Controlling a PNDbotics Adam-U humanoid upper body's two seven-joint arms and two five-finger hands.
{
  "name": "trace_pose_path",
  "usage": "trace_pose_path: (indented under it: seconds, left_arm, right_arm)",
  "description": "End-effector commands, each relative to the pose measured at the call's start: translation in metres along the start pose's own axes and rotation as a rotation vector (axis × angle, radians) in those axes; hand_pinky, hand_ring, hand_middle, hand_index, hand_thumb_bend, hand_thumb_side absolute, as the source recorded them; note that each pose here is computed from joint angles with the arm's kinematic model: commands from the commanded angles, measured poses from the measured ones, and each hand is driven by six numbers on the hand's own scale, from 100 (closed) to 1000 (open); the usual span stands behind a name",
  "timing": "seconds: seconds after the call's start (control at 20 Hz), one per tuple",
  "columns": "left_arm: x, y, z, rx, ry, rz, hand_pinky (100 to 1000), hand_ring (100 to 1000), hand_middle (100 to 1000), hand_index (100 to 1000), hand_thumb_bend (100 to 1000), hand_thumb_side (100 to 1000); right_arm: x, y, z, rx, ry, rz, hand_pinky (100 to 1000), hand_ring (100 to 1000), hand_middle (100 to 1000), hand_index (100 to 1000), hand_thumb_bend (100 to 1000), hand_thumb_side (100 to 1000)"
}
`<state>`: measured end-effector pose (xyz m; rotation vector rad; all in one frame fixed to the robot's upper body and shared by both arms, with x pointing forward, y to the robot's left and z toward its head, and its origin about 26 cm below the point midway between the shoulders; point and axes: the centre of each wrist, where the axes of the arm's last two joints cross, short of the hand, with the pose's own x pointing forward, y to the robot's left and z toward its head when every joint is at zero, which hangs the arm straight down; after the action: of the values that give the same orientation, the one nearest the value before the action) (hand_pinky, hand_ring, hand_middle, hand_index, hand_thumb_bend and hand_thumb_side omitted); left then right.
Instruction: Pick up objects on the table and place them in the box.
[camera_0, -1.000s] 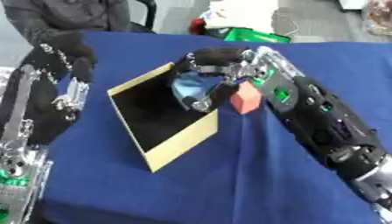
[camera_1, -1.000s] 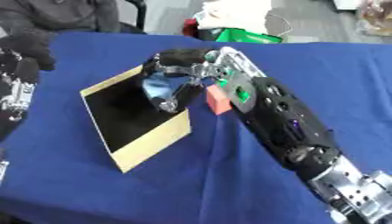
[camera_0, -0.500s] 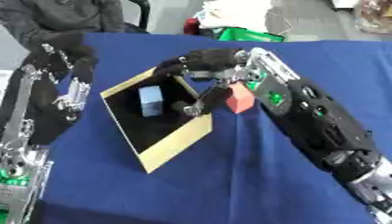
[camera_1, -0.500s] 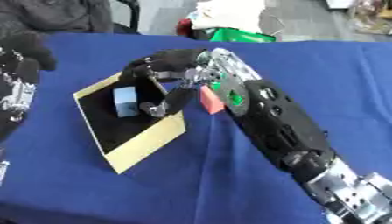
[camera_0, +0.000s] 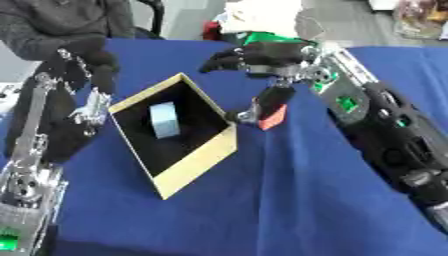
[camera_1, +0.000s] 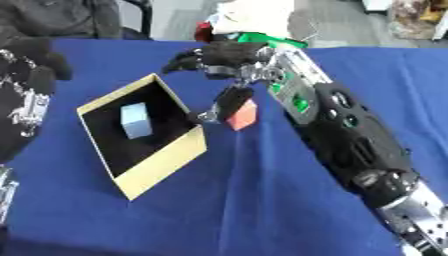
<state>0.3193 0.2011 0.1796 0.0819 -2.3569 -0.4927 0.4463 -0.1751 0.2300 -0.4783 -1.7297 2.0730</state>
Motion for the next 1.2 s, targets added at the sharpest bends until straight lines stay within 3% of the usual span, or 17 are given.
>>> trace_pose_path:
  seconds: [0.05, 0.4, 1.2]
  left_arm:
    - [0.004, 0.007, -0.002, 0.013, -0.017, -0.024, 665, 644, 614, 807, 216, 530]
    - [0.003, 0.007, -0.001, 0.015, -0.012, -0.025, 664, 644, 613, 807, 218, 532]
    - [0.003, 0.005, -0.001, 0.014, -0.01, -0.017, 663, 642, 611, 806, 222, 536]
  right_arm:
    - [-0.02, -0.006, 0.023, 0.007, 0.087, -0.031, 856, 908, 905, 983, 263, 419]
    - [-0.047, 0.015, 0.038, 0.04, 0.207, -0.105, 863, 924, 940, 987, 271, 423]
    - [-0.058, 0.048, 0.029, 0.137, 0.254, -0.09, 861, 918, 899, 965, 275, 416]
